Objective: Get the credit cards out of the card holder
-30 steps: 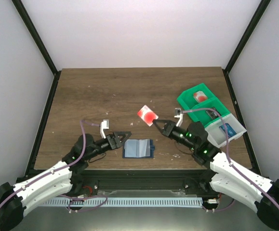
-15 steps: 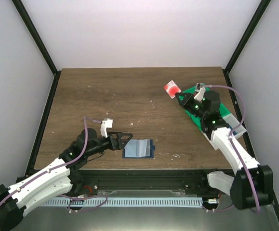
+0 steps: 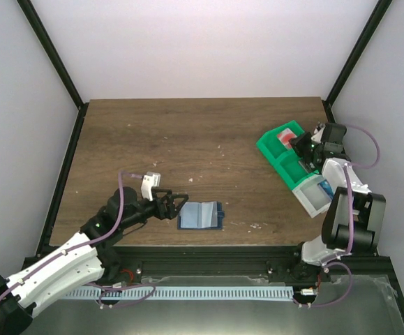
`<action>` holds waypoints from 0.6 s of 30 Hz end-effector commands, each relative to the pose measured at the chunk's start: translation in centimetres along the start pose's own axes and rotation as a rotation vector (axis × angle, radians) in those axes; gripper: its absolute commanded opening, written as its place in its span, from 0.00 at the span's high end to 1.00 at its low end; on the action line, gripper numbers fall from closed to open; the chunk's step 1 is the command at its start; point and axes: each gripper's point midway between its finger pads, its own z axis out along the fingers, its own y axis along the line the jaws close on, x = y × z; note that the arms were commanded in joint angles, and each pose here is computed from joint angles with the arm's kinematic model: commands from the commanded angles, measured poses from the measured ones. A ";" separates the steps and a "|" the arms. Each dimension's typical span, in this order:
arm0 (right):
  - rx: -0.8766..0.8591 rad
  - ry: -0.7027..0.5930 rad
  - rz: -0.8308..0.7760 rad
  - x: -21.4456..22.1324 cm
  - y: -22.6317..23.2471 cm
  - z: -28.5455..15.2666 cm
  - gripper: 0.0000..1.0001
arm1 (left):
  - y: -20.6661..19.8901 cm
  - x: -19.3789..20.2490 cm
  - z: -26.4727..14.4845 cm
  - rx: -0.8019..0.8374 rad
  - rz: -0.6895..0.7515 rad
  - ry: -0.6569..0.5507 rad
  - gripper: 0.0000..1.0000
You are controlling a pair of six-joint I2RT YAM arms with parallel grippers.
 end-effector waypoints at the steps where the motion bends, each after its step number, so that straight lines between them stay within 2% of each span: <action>1: 0.013 0.043 0.018 -1.2 -1.1 0.6 1.00 | 0.2 0.3 0.1 0.006 0.014 -0.007 0.00; 12: 0.090 0.108 0.089 -2.3 -3.9 3.9 1.00 | 0.6 0.9 0.9 0.012 0.004 0.009 0.00; 18: 0.118 0.101 0.116 -3.0 -5.2 4.6 0.99 | 0.6 0.9 1.0 0.014 -0.010 0.005 0.00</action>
